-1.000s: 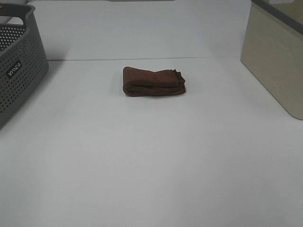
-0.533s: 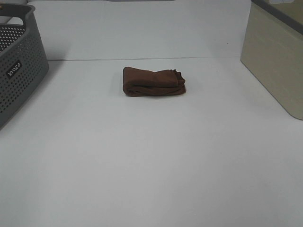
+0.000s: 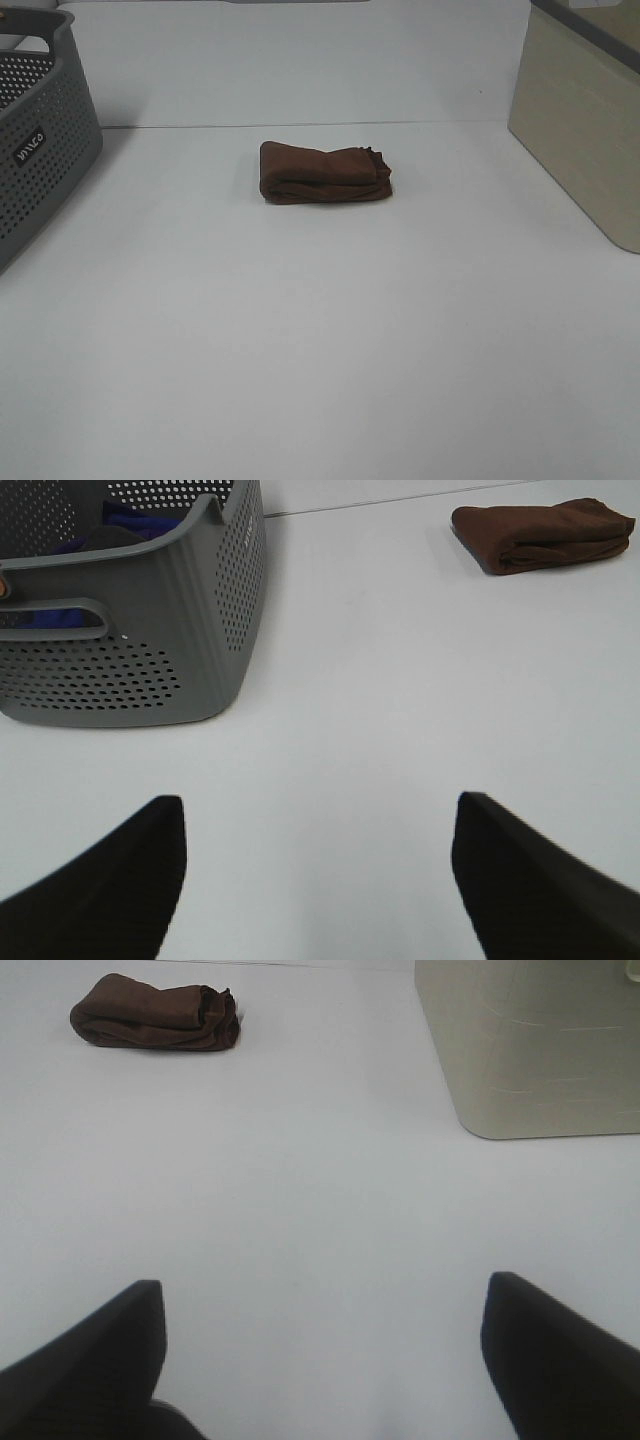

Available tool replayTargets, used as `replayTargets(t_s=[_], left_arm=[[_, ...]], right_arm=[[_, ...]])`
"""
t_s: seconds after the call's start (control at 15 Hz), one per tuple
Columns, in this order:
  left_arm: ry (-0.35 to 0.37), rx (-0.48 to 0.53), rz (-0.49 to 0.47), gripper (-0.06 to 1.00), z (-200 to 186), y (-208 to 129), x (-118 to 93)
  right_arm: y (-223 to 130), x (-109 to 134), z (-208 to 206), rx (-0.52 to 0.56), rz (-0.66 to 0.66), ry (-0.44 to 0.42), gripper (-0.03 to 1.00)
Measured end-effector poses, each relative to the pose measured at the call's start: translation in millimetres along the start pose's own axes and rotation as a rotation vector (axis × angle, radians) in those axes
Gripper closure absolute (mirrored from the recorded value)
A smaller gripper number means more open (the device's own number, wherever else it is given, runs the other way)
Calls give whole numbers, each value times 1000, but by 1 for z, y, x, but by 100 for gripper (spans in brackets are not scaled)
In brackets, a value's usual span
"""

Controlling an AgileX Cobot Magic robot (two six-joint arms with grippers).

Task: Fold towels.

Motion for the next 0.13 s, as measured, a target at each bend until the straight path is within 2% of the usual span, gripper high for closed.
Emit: replayTargets(t_s=[0.13], left_arm=[[0,0,0,23,0,0,0]], right_arm=[[0,0,0,0,0,0,16]])
Point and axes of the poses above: a point on each arm's last joint axis where the gripper is mounted, z pointing out along that axis toward the gripper, x along the wrist's bending axis when the last joint is at zero, y = z × x, the point moved 5 cm from there along z, pointing out along that axis toward the gripper, and after that the axes turned 12 degrees about -z, right-handed, at the moved point
